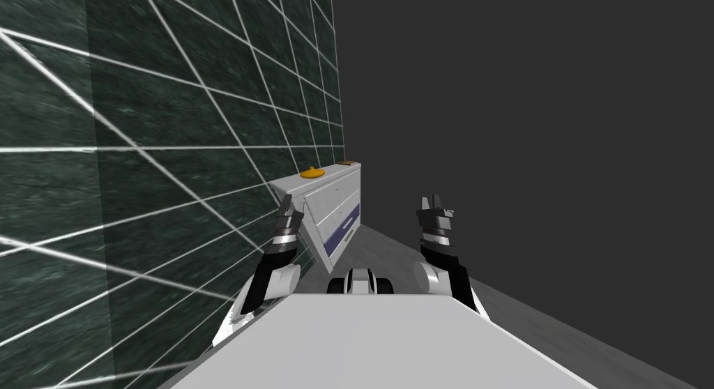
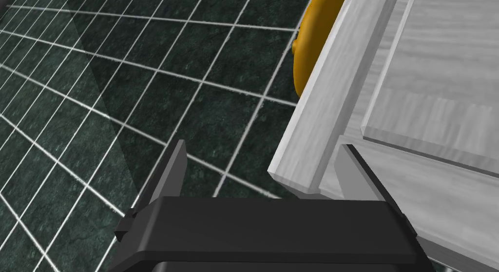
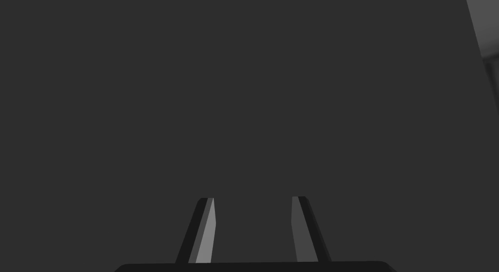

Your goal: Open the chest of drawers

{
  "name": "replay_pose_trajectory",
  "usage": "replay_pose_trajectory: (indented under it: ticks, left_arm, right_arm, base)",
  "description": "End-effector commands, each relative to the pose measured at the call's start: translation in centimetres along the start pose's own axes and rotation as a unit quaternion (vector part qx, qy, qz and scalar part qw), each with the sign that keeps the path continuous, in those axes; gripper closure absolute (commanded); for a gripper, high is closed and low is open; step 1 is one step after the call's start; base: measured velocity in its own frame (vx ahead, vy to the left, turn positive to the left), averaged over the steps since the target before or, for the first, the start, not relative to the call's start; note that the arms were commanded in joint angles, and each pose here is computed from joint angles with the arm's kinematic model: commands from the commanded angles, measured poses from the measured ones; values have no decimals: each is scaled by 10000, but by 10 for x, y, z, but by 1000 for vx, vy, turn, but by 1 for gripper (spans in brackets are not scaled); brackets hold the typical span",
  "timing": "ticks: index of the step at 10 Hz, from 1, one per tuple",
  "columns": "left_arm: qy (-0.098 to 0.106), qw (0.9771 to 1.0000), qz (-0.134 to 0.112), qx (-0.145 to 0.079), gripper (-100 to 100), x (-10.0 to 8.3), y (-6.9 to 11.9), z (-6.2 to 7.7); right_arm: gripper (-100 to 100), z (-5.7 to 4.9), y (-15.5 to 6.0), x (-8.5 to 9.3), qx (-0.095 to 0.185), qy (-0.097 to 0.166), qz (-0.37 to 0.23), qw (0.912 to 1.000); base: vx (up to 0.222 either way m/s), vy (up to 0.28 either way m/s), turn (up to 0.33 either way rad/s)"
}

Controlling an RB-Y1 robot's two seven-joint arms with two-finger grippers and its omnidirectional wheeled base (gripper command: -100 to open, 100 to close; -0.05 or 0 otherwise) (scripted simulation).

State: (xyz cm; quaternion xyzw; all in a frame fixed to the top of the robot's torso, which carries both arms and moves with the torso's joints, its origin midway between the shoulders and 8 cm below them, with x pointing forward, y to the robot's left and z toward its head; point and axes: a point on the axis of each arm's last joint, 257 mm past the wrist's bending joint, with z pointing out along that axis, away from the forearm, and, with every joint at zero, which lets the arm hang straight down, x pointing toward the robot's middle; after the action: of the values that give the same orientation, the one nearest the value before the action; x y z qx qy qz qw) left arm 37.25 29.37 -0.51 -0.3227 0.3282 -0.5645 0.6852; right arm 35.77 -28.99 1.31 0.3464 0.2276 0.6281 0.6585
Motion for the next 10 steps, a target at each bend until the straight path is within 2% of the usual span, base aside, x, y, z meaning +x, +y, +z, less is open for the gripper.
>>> replay_pose_trajectory:
  ticks: [1,5,6,10]
  left_arm:
    - [268,9995,124,-150,-100,6,21,-3]
    - [467,9978,197,-425,-100,11,59,-13]
    - [466,9977,199,-451,-100,11,61,-14]
    - [532,9956,188,-752,-100,15,101,-27]
  right_arm:
    - [0,0,0,0,0,0,0,10000]
    - [0,0,0,0,0,0,0,10000]
    - [0,0,0,0,0,0,0,10000]
    - [0,0,0,0,0,0,0,10000]
  base:
    - [44,-2,-29]
    - [51,4,-35]
    - [39,-1,-12]
    - [40,4,-34]
